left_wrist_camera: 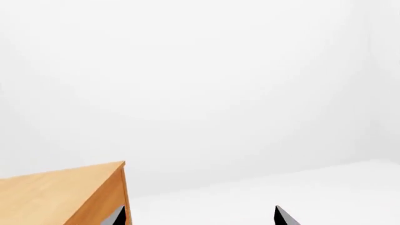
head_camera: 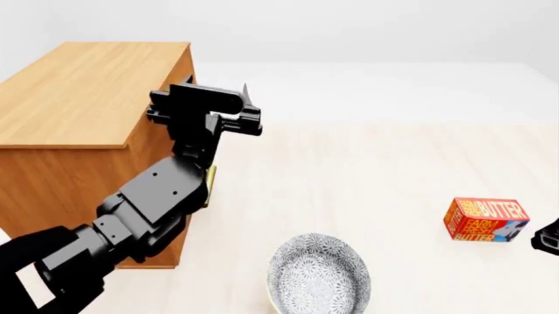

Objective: Put the chocolate pudding in the top drawer of the cabinet and close it.

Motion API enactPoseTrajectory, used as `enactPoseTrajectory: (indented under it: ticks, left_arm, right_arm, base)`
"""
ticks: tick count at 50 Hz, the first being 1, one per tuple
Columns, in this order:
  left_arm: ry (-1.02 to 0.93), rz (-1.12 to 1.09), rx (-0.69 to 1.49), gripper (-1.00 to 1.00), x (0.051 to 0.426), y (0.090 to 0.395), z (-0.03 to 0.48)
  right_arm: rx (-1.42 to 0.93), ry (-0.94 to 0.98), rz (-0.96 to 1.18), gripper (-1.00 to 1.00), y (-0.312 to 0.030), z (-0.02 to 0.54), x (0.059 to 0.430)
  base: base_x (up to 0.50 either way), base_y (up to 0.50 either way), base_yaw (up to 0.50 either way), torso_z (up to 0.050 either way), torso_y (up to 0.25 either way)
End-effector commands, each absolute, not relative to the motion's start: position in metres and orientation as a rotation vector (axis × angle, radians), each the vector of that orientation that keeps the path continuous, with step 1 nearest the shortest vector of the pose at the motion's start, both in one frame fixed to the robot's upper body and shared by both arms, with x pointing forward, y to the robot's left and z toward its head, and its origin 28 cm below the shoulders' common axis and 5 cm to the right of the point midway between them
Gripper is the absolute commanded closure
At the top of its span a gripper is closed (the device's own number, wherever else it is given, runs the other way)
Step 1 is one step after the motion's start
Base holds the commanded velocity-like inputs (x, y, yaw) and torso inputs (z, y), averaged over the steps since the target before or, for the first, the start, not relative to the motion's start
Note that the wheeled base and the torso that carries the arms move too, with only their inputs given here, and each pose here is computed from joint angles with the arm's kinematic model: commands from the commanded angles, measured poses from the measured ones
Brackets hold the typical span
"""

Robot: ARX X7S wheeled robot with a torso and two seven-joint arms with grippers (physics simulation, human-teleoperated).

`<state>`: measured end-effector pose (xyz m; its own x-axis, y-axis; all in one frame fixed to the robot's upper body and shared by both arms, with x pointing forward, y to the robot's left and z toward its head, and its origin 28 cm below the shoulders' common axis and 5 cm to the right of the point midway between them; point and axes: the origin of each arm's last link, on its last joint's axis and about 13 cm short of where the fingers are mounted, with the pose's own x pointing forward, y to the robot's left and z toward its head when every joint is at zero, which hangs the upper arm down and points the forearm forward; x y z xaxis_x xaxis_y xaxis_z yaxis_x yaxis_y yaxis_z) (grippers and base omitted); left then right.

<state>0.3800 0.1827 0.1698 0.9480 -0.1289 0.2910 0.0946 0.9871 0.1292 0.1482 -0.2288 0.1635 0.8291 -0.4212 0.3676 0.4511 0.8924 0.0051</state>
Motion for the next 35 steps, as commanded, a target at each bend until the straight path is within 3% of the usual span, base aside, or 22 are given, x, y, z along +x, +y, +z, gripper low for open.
enactPoseTrajectory:
  ticks: [1, 10, 22, 35]
  left_arm:
    - [-0.337, -0.054, 0.084, -1.0, 0.376, 0.2, 0.179]
    - [-0.383, -0.244, 0.046, -1.0, 0.34, 0.187, 0.186]
    - [-0.468, -0.582, -0.09, -1.0, 0.26, 0.186, 0.21]
    - [-0.631, -0.554, -0.081, -1.0, 0.222, 0.208, 0.223]
  right_arm:
    - [-0.083, -0.369, -0.463, -1.0, -0.229, 0.163, 0.149]
    - [-0.084, -0.367, -0.464, -1.0, -0.225, 0.162, 0.154]
    - [-0.08, -0.368, -0.458, -1.0, -0.224, 0.162, 0.156]
    - [-0.078, -0.385, -0.432, -1.0, -0.221, 0.164, 0.153]
  base:
    - [0.0, 0.0, 0.0, 0.0, 0.0]
    - [0.0, 0.0, 0.0, 0.0, 0.001]
    - [0.0, 0.0, 0.0, 0.0, 0.0]
    - [0.0, 0.0, 0.0, 0.0, 0.0]
